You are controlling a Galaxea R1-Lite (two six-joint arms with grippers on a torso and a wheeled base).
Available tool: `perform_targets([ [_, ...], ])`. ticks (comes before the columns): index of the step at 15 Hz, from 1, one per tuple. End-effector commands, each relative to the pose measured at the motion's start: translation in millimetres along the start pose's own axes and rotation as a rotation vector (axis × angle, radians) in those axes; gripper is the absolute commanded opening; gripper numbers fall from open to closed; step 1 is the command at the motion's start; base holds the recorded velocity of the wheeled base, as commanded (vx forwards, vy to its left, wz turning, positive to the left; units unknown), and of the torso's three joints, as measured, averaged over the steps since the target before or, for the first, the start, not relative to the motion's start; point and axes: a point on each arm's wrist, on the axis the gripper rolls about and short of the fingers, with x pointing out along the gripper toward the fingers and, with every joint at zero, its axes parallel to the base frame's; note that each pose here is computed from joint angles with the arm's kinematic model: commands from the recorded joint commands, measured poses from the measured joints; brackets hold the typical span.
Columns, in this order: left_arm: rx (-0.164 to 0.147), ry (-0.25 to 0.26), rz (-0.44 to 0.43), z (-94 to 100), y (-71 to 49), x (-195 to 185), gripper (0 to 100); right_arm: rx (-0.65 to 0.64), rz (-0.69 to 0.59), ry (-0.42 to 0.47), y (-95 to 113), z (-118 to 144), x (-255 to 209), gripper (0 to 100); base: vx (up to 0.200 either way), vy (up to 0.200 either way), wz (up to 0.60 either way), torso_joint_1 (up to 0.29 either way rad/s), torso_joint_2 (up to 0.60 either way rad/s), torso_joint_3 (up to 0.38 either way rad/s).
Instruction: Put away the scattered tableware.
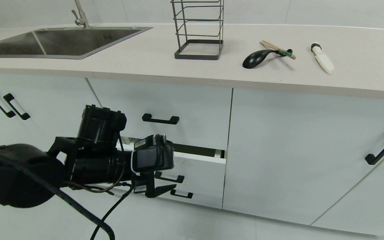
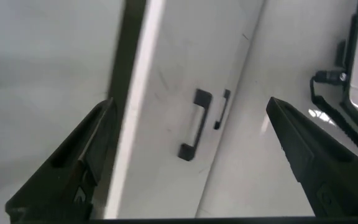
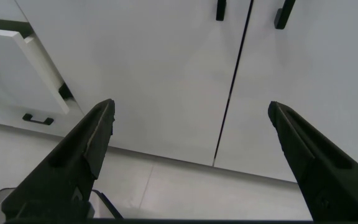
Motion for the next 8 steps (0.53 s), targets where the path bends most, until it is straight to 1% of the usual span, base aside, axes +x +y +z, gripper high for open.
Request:
perform_targets([
  [1, -0.027, -0.021, -0.013, 1.4, 20.3, 8, 100, 0.000, 0.000, 0.001, 0, 0, 0, 100, 0.000, 0.000, 0.00, 0.000, 0.00, 0.000],
  [4, -0.052, 0.011, -0.058, -15.3, 13.4, 28, 100, 0.000, 0.000, 0.001, 0, 0, 0, 100, 0.000, 0.000, 0.00, 0.000, 0.00, 0.000],
  [6, -0.054, 0.007, -0.039, -25.2, 11.3, 46, 100, 0.000, 0.000, 0.001, 0, 0, 0, 100, 0.000, 0.000, 0.00, 0.000, 0.00, 0.000],
  [8, -0.065, 0.017, -0.051, -33.7, 8.5, 58, 100, 0.000, 0.000, 0.001, 0, 0, 0, 100, 0.000, 0.000, 0.00, 0.000, 0.00, 0.000],
])
